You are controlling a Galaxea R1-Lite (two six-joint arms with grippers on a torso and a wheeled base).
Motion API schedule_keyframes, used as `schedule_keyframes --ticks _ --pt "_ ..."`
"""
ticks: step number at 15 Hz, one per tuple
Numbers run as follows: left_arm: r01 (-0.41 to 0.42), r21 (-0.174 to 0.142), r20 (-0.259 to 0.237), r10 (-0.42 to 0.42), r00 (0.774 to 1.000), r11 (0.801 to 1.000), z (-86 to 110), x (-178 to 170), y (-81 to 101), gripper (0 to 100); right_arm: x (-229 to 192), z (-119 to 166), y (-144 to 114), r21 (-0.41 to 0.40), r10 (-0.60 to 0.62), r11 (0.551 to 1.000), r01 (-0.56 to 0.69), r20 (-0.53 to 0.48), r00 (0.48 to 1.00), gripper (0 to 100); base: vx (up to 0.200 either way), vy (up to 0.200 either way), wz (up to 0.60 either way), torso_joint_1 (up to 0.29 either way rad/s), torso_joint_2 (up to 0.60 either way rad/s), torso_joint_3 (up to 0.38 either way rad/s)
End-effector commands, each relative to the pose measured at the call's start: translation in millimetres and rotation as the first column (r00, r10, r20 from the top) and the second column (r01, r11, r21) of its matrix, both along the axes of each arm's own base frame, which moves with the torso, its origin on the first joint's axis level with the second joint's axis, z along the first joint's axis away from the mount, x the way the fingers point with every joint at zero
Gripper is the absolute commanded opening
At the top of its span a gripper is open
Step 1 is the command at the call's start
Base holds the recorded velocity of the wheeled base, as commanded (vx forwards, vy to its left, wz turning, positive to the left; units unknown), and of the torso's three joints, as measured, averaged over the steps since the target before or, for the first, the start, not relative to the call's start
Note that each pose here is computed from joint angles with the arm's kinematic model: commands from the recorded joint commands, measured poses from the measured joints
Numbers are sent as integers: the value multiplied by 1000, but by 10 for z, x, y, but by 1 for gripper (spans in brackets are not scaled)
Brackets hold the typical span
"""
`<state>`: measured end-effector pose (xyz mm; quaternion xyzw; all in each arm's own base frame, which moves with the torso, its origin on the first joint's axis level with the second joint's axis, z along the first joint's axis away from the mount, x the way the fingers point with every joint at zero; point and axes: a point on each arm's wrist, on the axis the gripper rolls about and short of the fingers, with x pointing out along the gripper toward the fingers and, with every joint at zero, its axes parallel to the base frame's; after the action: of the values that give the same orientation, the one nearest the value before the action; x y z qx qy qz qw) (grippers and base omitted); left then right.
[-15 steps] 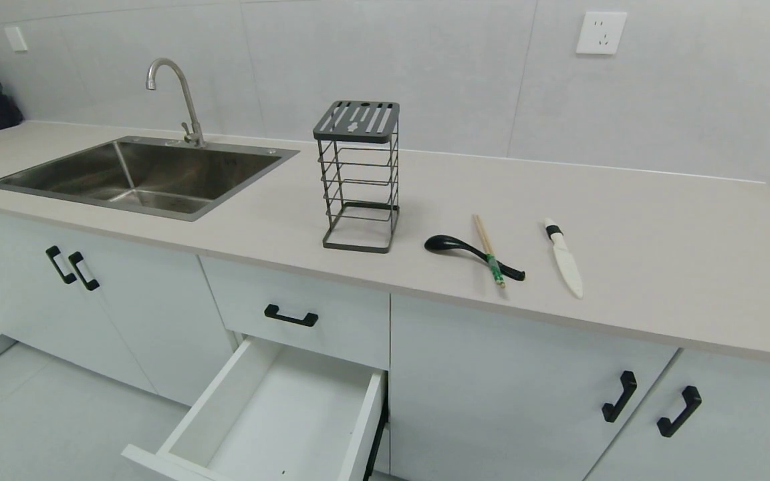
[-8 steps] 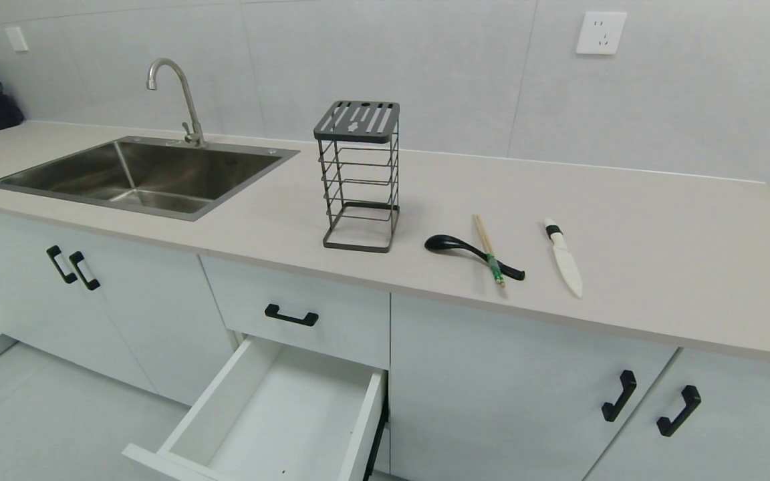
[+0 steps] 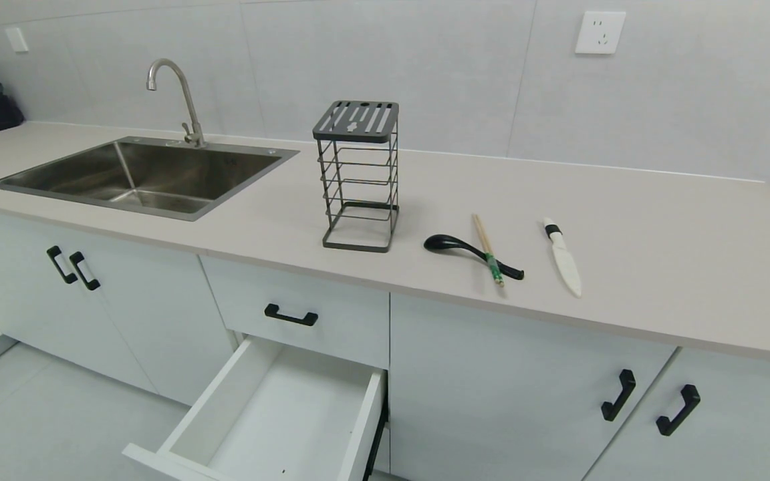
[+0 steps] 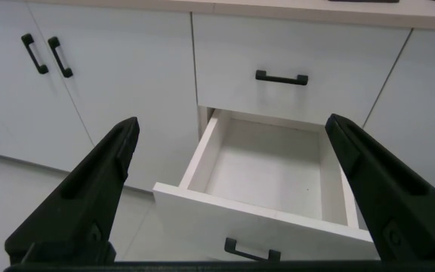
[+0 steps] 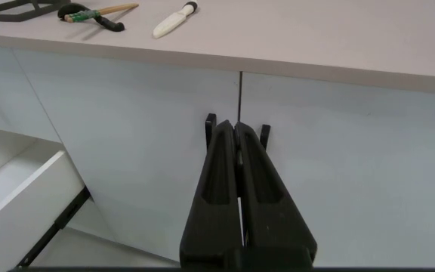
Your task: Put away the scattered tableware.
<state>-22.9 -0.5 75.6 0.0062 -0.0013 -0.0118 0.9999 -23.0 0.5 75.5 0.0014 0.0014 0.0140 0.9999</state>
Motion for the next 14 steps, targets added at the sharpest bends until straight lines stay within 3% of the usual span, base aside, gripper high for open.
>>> schedule_keyframes --ticks 1,2,14 --pt "-1 0 -1 1 1000 1000 1 1 0 100 1 -1 0 2 0 1000 0 -2 1000 0 0 0 600 7 2 -2" --pt "-1 0 -1 1 1000 1000 1 1 0 100 1 -2 -1 2 -5 1000 5 -3 1000 0 0 0 600 2 7 7" --pt "1 0 -1 -1 1000 1000 1 1 0 100 1 10 0 -3 0 1000 0 9 1000 0 0 0 0 0 0 0"
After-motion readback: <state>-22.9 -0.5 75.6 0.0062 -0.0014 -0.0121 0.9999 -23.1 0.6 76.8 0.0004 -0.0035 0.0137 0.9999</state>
